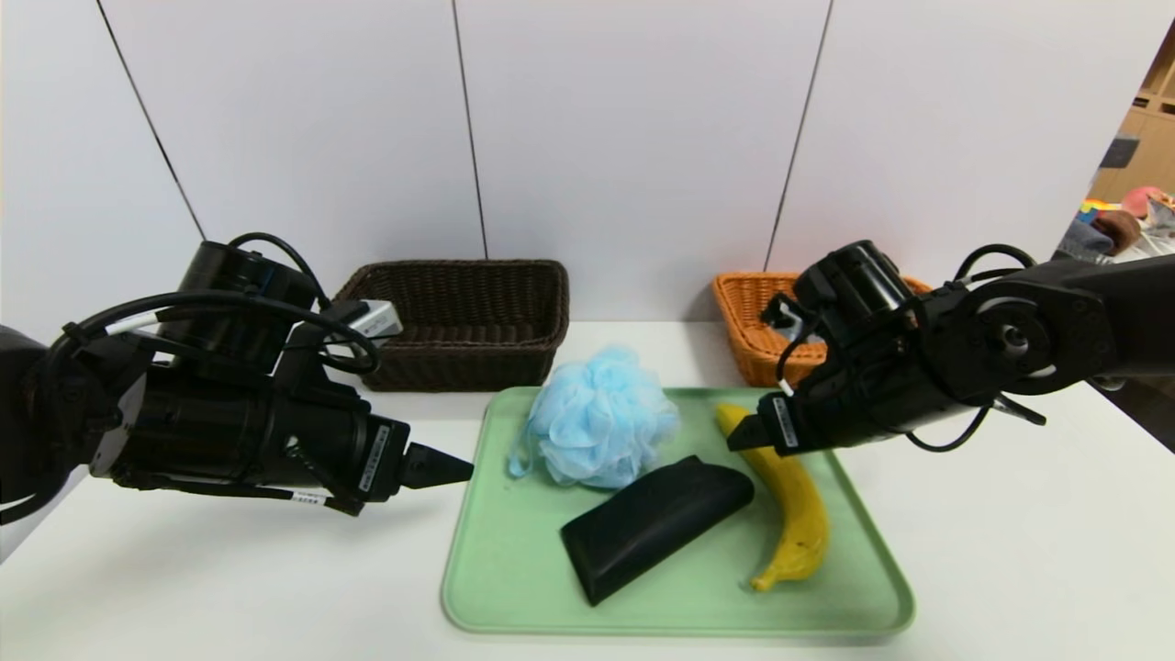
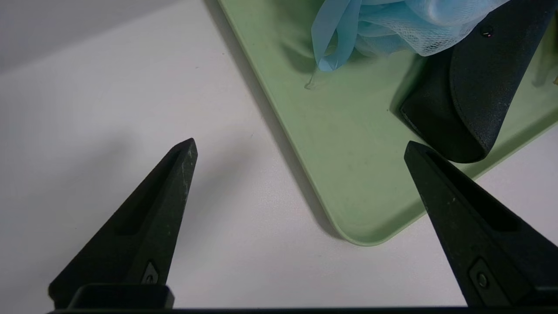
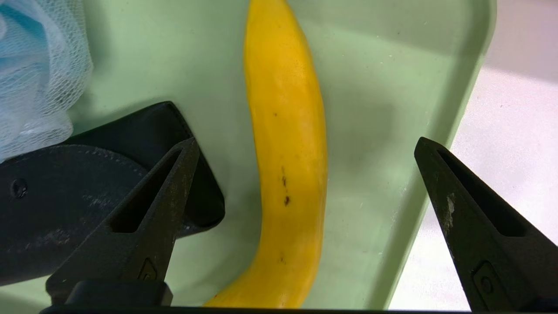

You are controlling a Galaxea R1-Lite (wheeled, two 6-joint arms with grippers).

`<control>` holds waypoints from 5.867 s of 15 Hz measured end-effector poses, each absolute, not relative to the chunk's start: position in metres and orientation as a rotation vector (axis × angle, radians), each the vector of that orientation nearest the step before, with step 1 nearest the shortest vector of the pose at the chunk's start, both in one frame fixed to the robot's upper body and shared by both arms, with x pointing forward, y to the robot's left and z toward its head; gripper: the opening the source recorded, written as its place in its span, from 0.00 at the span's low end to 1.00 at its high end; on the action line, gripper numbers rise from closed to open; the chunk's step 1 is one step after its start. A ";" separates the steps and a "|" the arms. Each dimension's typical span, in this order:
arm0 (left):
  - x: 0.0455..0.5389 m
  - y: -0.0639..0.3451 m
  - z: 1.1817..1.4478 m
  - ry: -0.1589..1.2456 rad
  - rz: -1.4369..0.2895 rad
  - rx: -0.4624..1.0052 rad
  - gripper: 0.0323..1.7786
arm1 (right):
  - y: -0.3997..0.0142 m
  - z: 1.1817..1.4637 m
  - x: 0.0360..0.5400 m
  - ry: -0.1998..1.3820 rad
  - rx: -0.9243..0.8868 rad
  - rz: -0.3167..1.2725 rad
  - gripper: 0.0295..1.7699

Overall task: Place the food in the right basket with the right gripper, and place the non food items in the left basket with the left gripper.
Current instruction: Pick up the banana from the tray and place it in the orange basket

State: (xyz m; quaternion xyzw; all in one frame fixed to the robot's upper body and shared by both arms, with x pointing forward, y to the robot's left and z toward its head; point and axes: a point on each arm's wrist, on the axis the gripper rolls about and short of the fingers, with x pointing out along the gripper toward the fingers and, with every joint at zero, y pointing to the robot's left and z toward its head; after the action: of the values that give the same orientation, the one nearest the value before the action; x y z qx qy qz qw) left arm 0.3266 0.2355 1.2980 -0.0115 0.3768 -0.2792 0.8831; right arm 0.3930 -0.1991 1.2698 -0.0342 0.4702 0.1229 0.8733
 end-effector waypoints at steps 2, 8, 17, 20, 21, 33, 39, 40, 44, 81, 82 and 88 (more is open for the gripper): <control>0.326 0.236 1.298 0.785 -0.581 -0.024 0.95 | -0.196 1.266 0.395 0.992 -0.080 0.259 0.97; 0.326 0.236 1.297 0.789 -0.582 -0.027 0.95 | -0.194 1.254 0.401 1.016 -0.115 0.226 0.97; 0.325 0.236 1.298 0.787 -0.583 -0.027 0.95 | -0.193 1.251 0.401 1.030 -0.122 0.229 0.72; 0.325 0.236 1.298 0.785 -0.584 -0.026 0.95 | -0.190 1.250 0.399 1.035 -0.127 0.235 0.50; 0.324 0.236 1.298 0.785 -0.583 -0.027 0.95 | -0.190 1.251 0.399 1.036 -0.127 0.236 0.45; 0.323 0.236 1.300 0.775 -0.584 -0.027 0.95 | -0.200 1.291 0.385 0.945 -0.085 0.257 0.25; 0.322 0.236 1.302 0.767 -0.588 -0.026 0.95 | -0.211 1.347 0.380 0.772 -0.004 0.282 0.25; 0.322 0.236 1.303 0.765 -0.589 -0.025 0.95 | -0.217 1.356 0.384 0.742 0.011 0.265 0.25; 0.321 0.236 1.303 0.765 -0.589 -0.026 0.95 | -0.252 1.381 0.408 0.671 0.064 0.153 0.25; 0.324 0.237 1.286 0.778 -0.573 -0.040 0.95 | -0.315 1.377 0.511 0.424 -0.839 0.229 0.25; 0.325 0.237 1.286 0.771 -0.574 -0.041 0.95 | -0.314 1.377 0.511 0.424 -0.879 0.232 0.25; 0.325 0.237 1.283 0.765 -0.575 -0.043 0.95 | -0.305 1.376 0.516 0.375 -1.102 0.260 0.25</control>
State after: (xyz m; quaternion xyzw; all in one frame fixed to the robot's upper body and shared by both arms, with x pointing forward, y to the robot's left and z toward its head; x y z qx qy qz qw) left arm 0.3250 0.2367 1.2829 -0.0208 0.3683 -0.2767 0.8873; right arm 0.5165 -0.3045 1.3756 -0.5187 0.1767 0.1224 0.8275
